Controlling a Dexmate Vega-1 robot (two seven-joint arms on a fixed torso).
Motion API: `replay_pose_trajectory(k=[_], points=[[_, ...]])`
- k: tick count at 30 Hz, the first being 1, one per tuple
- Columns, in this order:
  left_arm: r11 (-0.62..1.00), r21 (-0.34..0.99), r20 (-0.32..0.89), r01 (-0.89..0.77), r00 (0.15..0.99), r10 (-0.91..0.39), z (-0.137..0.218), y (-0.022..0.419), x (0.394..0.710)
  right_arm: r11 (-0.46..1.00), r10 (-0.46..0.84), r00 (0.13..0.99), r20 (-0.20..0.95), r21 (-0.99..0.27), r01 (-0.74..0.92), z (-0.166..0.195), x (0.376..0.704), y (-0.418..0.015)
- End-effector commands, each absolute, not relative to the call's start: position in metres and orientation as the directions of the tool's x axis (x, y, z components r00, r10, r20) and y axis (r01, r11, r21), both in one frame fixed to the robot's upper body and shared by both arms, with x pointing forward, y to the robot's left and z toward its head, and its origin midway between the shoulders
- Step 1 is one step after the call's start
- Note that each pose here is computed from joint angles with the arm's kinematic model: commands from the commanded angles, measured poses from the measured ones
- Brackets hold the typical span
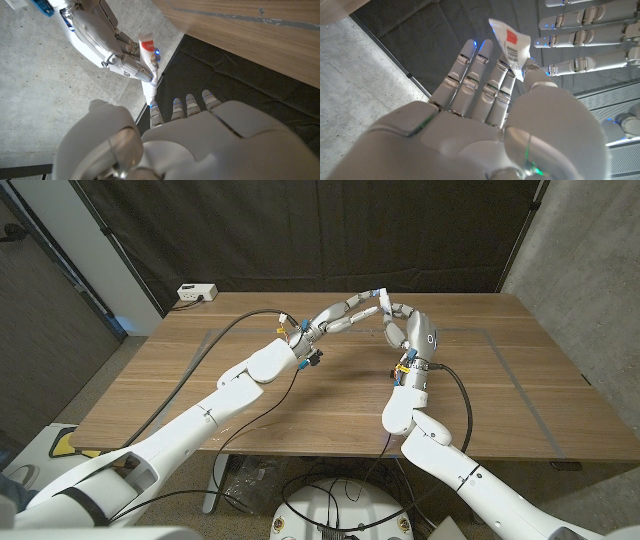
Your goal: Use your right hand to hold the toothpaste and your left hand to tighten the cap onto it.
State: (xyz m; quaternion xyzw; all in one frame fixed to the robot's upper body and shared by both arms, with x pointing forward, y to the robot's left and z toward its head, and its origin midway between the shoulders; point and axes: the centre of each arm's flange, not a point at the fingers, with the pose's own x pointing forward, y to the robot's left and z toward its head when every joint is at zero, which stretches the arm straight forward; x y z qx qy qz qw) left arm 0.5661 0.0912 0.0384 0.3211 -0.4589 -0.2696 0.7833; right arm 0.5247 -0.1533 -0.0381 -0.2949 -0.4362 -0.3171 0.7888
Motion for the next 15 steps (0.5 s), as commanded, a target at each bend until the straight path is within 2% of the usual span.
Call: replay_pose_trajectory(k=[1, 8, 15], points=[[0.64, 0.756, 0.536, 0.134, 0.434, -0.724, 0.038, 0.088, 0.568, 0.634, -0.238, 0.403, 0.884, -0.172, 0.754, -0.037, 0.519, -0.153], [0.631, 0.762, 0.523, 0.144, 0.437, -0.732, 0.036, 0.086, 0.569, 0.649, -0.244, 0.373, 0.895, -0.135, 0.748, -0.031, 0.51, -0.155], [0.621, 0.767, 0.514, 0.162, 0.424, -0.746, 0.038, 0.082, 0.571, 0.653, -0.24, 0.308, 0.921, -0.082, 0.753, -0.027, 0.492, -0.153]])
